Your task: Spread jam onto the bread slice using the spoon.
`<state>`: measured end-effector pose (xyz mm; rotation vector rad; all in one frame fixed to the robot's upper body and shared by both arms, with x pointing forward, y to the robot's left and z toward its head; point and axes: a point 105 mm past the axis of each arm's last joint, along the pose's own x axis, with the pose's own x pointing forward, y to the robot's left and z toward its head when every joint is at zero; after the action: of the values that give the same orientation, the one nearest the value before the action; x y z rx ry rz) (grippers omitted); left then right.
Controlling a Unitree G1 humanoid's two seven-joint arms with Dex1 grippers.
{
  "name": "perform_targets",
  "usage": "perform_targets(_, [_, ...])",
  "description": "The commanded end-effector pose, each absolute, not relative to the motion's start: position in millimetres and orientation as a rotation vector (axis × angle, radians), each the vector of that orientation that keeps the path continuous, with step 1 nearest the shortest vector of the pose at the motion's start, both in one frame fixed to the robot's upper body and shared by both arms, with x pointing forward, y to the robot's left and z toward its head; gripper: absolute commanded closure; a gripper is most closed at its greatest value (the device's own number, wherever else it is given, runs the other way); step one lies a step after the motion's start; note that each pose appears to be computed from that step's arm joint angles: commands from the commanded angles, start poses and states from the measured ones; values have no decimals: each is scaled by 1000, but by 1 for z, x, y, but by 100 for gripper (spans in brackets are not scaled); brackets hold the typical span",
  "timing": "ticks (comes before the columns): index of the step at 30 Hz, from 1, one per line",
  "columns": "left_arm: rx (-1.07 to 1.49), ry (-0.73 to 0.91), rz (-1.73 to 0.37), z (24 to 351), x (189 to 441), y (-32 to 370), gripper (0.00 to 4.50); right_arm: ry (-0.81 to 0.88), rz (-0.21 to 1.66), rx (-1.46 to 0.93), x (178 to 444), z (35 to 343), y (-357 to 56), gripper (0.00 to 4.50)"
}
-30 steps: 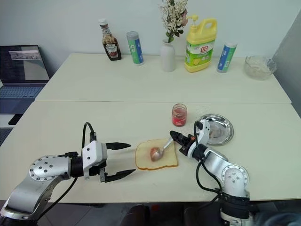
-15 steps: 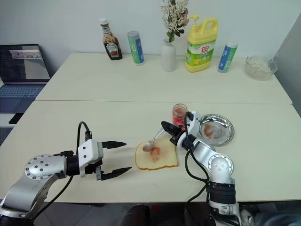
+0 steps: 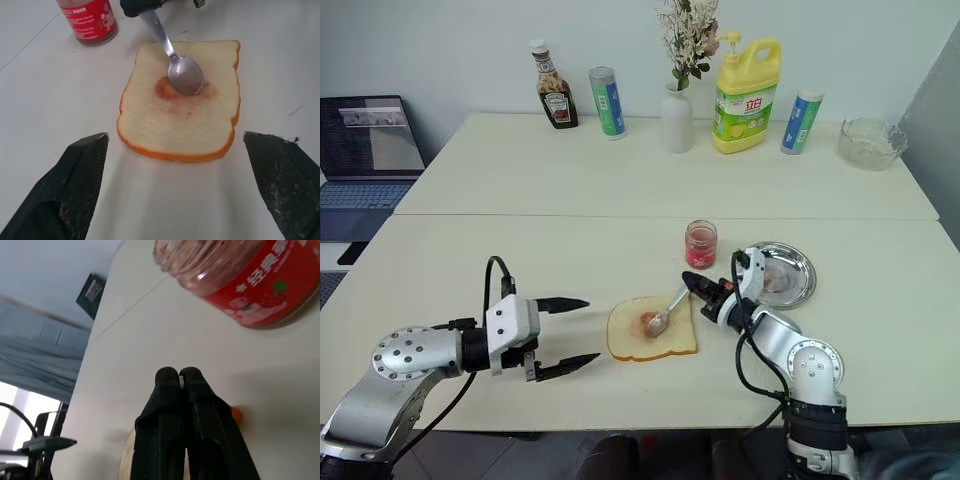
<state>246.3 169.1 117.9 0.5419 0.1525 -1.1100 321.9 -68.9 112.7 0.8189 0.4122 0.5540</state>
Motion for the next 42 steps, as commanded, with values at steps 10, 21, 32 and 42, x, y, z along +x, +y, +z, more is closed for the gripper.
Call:
perform_targets(10, [563,113,-1130,126,246,163,0,395,424,966,333,114,-73,449])
perform_targets(21, [560,106,-1133,126,248,159,0,485,594,898,298,116,-84,449])
perform_targets(32, [562,111,-1128,126,246,161,0,392,462,1003,327,128,-84,449])
perform_targets(42, [568,137,-1150,120,240,163,0,439,548,994,321,122,-47,449])
